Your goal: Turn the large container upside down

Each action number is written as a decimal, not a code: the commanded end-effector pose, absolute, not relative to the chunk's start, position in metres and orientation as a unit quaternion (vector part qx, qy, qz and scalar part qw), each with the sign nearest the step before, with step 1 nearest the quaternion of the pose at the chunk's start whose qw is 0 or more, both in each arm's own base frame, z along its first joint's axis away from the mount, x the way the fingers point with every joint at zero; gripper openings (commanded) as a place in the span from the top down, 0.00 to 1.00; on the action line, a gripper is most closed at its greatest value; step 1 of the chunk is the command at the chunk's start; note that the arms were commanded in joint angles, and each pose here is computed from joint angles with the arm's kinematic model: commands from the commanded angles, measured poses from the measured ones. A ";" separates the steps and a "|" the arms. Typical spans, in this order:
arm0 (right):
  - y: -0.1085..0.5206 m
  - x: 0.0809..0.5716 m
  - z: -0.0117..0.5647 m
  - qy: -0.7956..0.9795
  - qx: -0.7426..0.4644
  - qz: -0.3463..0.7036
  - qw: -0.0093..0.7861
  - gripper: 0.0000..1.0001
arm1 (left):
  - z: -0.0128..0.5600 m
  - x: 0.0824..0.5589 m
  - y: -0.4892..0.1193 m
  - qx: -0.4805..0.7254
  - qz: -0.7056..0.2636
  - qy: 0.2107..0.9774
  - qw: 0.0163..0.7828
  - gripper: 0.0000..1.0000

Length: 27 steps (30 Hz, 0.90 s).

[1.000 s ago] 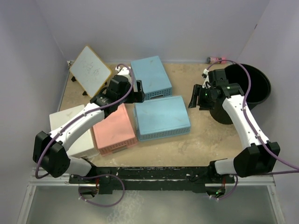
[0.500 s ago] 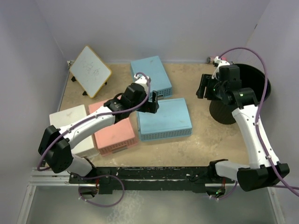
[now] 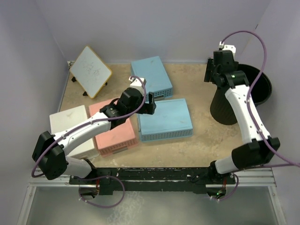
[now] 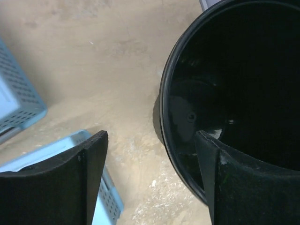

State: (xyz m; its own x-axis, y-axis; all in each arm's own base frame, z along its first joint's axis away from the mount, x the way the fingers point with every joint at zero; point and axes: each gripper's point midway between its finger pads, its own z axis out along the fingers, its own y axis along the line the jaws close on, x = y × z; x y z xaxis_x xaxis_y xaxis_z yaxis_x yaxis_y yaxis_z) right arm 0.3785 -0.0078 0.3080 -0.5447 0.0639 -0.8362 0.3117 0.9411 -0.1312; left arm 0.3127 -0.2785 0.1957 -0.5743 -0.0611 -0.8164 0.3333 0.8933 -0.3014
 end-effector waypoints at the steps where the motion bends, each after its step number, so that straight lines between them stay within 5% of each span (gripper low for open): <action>1: -0.025 0.391 0.300 0.868 0.123 -0.181 0.445 0.28 | 0.219 0.321 -0.277 0.053 -0.229 0.837 0.495 0.11; 5: -0.025 0.399 0.287 0.877 0.125 -0.172 0.431 0.46 | 0.214 0.321 -0.276 0.062 -0.217 0.846 0.483 0.10; 9: -0.018 0.403 0.290 0.877 0.125 -0.146 0.439 0.83 | 0.213 0.321 -0.276 0.063 -0.215 0.848 0.481 0.11; 12: 0.002 0.413 0.311 0.871 0.108 -0.088 0.472 1.00 | 0.212 0.322 -0.274 0.061 -0.210 0.848 0.482 0.11; 21: 0.075 0.481 0.395 0.782 0.123 0.146 0.594 1.00 | 0.223 0.327 -0.268 0.048 -0.201 0.842 0.499 0.11; 27: 0.070 0.516 0.385 0.686 0.222 0.203 0.663 1.00 | 0.224 0.323 -0.257 0.037 -0.188 0.841 0.505 0.11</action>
State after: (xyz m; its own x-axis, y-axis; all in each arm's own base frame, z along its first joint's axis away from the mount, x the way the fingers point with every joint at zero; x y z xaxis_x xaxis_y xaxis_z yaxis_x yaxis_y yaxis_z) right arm 0.4881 0.0701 0.3403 -0.3077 0.3926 -0.8667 0.1034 0.9193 0.3797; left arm 0.3198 -0.2636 0.1948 -0.5466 -0.0734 -0.8341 0.2704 0.9273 -0.2588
